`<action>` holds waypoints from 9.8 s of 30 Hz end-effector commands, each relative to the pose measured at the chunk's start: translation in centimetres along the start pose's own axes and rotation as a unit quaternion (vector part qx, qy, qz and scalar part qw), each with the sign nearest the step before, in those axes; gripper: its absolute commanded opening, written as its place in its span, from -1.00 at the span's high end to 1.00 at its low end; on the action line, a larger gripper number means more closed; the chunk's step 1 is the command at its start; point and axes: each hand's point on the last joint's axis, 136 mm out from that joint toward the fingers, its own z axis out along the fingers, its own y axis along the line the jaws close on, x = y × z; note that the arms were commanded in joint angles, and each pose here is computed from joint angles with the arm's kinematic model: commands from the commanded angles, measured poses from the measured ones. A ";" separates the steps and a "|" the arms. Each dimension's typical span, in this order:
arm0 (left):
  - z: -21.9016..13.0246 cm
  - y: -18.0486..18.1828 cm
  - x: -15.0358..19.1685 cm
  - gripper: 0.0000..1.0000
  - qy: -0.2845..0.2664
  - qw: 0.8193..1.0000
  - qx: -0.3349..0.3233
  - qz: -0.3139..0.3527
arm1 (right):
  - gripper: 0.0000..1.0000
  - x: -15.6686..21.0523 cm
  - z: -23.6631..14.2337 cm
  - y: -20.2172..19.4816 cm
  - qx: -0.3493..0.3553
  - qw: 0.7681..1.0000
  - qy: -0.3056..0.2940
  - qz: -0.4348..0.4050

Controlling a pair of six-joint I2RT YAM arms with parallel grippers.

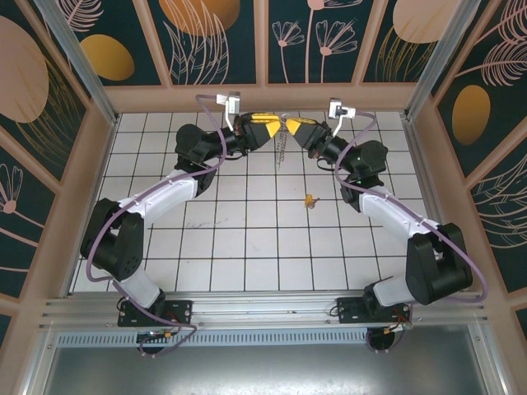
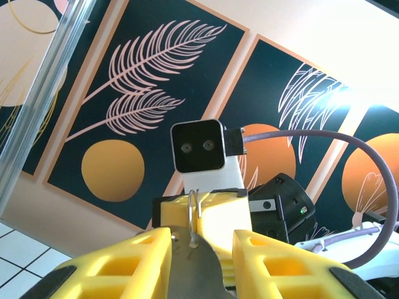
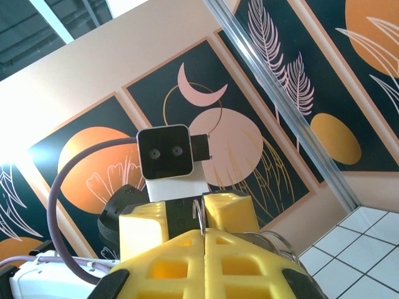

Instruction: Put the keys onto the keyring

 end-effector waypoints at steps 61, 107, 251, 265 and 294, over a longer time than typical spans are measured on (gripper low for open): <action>1.8 -0.3 2.4 1.00 0.155 0.985 0.027 0.066 | 0.16 0.8 -2.5 -0.7 0.013 0.992 0.110 -0.064; 1.1 -1.5 -0.6 0.32 0.029 0.998 0.042 0.025 | 1.00 -1.9 -0.1 2.2 -0.035 0.998 0.002 -0.060; 1.6 -2.0 -0.6 0.33 0.023 0.998 0.040 0.038 | 1.00 -1.5 0.3 3.6 -0.049 0.998 -0.004 -0.047; 1.9 -2.1 -0.6 0.68 0.023 0.998 0.045 0.038 | 1.00 -1.2 0.3 3.4 -0.046 0.998 0.000 -0.047; 1.6 -1.7 0.0 0.71 0.026 0.998 0.039 0.045 | 1.00 -1.6 -0.2 2.6 -0.030 0.998 -0.004 -0.051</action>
